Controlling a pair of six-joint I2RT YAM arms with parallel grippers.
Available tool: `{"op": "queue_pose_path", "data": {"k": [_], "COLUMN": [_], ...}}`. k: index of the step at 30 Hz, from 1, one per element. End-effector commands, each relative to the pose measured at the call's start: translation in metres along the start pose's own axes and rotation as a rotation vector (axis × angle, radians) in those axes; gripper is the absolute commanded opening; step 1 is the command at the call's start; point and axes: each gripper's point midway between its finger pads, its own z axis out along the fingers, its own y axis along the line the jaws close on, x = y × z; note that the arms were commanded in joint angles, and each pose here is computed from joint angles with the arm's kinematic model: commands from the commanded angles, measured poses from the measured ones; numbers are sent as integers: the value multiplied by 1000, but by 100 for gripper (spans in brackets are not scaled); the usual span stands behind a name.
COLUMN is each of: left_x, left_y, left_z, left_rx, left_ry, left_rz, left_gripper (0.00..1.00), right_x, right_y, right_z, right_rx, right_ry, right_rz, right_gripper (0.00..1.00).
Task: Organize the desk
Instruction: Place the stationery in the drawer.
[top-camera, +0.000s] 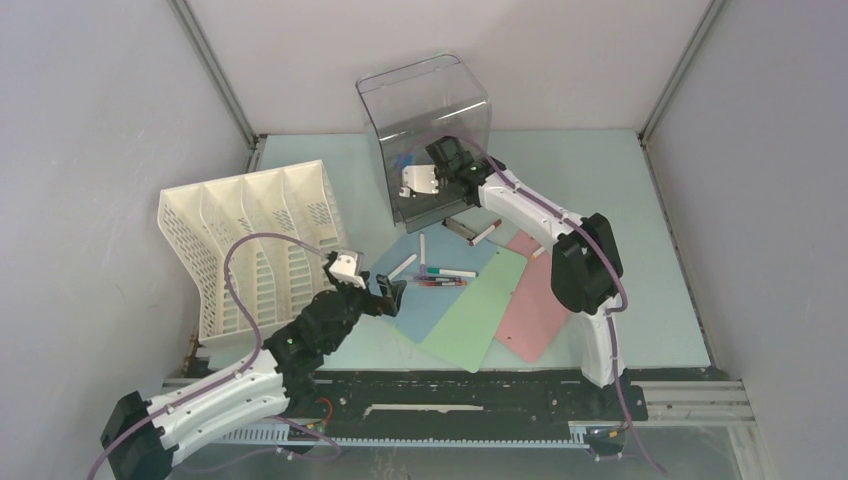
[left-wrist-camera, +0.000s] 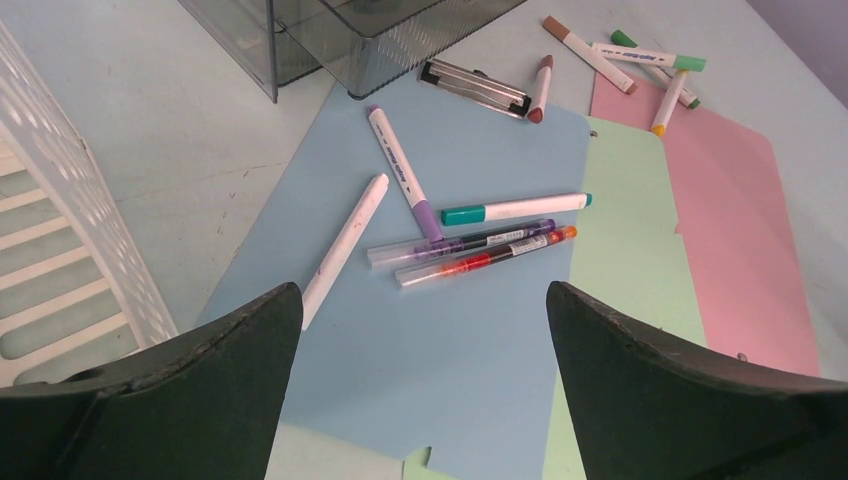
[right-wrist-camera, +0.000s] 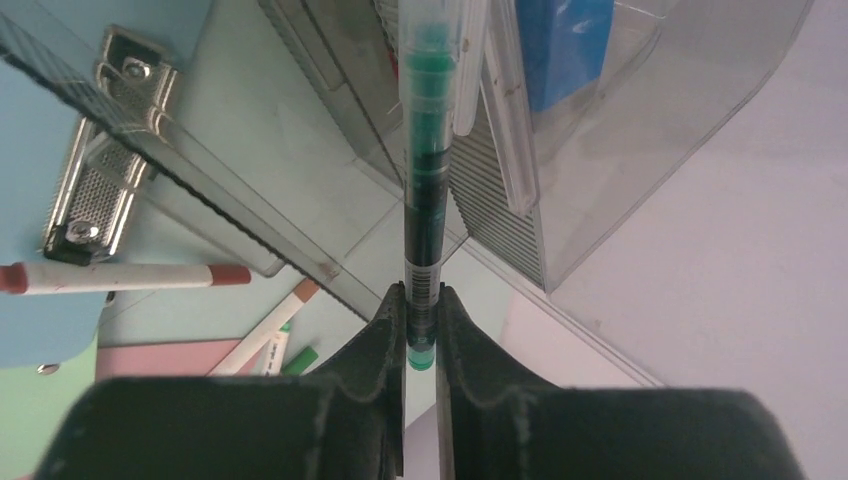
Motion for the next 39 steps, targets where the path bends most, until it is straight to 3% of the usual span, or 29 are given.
{"op": "queue_pose_path", "data": {"k": [1,13,23,32,39], "left_x": [-10,-10,-9,-6,-2], "left_y": [2,2,-6,-14,-22], "left_z": [-1,-2,1,8,18], "left_rx": [-14,-8,30,101,125], "left_ry": [-41,-42,-32,15,103], "left_rz": [-36,-48,-73,-144,-105], "left_gripper": [100,100,100,100,100], "right_x": [-8,-7,-13,-18,-12], "right_y": [-27,-22,-5,38,88], "right_z": [-2,-5,-46,-110,-163], "right_rx": [102,95,39,-148,-343], "right_ry": [-3,2,-59,-210,-380], "right_rz": [-8,25,112,293,456], "right_gripper": [18,41,44,45,45]}}
